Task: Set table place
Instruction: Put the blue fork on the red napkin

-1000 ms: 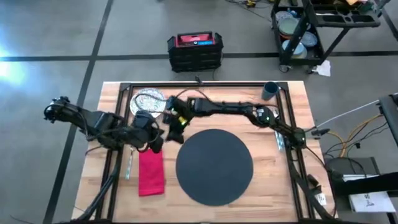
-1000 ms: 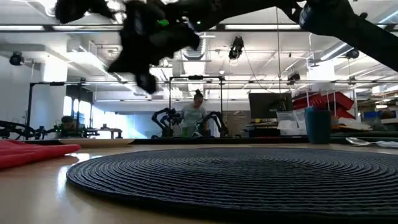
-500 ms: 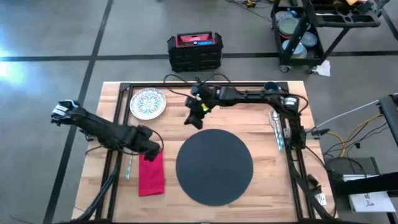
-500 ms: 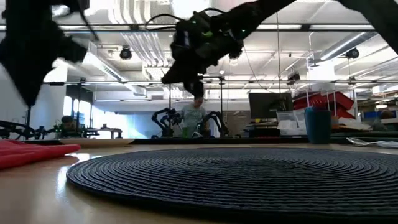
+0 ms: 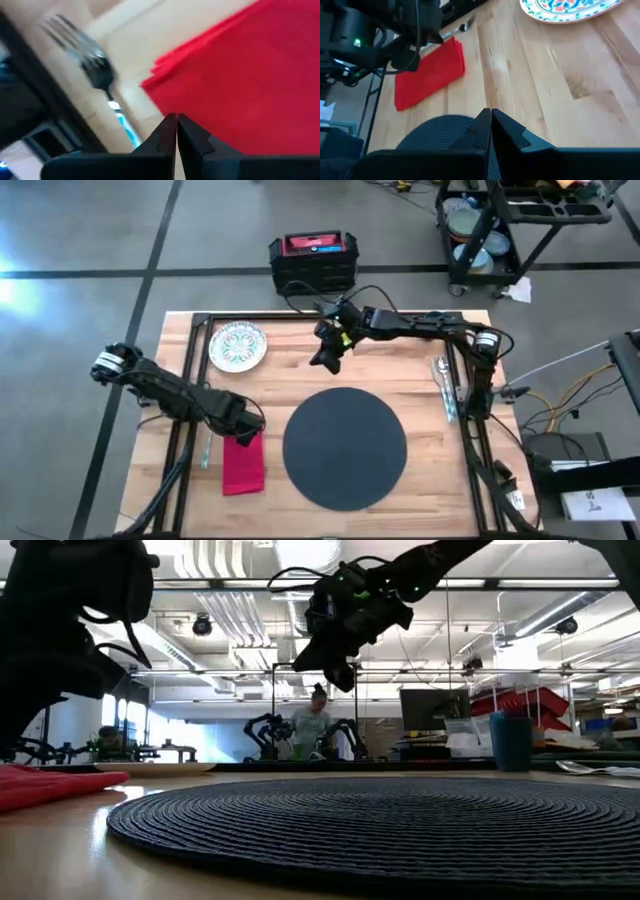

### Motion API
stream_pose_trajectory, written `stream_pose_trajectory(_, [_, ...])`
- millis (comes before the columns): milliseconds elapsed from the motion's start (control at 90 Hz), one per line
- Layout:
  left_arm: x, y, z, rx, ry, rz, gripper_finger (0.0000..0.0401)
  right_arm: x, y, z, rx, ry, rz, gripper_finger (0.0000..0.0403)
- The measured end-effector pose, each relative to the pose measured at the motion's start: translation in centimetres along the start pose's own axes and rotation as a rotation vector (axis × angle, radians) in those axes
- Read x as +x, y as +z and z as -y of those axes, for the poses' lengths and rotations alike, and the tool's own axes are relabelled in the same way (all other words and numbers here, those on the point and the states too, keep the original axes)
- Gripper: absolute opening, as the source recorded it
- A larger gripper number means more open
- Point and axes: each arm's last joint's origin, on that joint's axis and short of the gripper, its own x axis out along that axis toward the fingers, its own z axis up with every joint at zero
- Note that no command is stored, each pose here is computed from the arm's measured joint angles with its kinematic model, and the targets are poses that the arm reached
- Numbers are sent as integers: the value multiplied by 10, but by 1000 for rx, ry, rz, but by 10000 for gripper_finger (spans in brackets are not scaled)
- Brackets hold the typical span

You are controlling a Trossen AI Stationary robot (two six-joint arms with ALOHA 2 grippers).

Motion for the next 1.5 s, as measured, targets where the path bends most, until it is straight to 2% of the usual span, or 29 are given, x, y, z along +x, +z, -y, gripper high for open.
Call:
stream_pose_trajectory(122, [8, 1, -9, -18, 71, -20, 0, 0, -1, 1, -11, 15, -2, 0])
stream_pose_trajectory(322, [14, 7, -9, -53, 106, -32, 0, 0, -1, 1, -16, 36, -6, 0])
stream_pose_trajectory(611, [32, 6, 1, -55, 178, -202, 0, -1, -3, 2, -18, 43, -26, 0])
stream_pose_trajectory(678, [35, 6, 6, -40, 142, -221, 0, -1, -4, 2, -19, 42, -35, 0])
stream_pose_trajectory(778, [36, 8, 18, -15, 11, -208, 0, -1, -4, 2, -32, 42, -37, 0])
stream_pose_trajectory(822, [36, 8, 19, -35, -1, -203, 0, -1, -5, 3, -33, 42, -39, 0])
stream_pose_trajectory(1011, [35, 6, 13, -57, 64, -212, 0, -3, -4, 5, -35, 37, -36, 0])
stream_pose_trajectory(1167, [30, 1, 4, -38, 168, -235, 0, -4, -4, 7, -32, 33, -34, 0])
stream_pose_trajectory(1500, [42, -11, 4, 43, 218, -283, 0, -5, -4, 7, -31, 32, -34, 0])
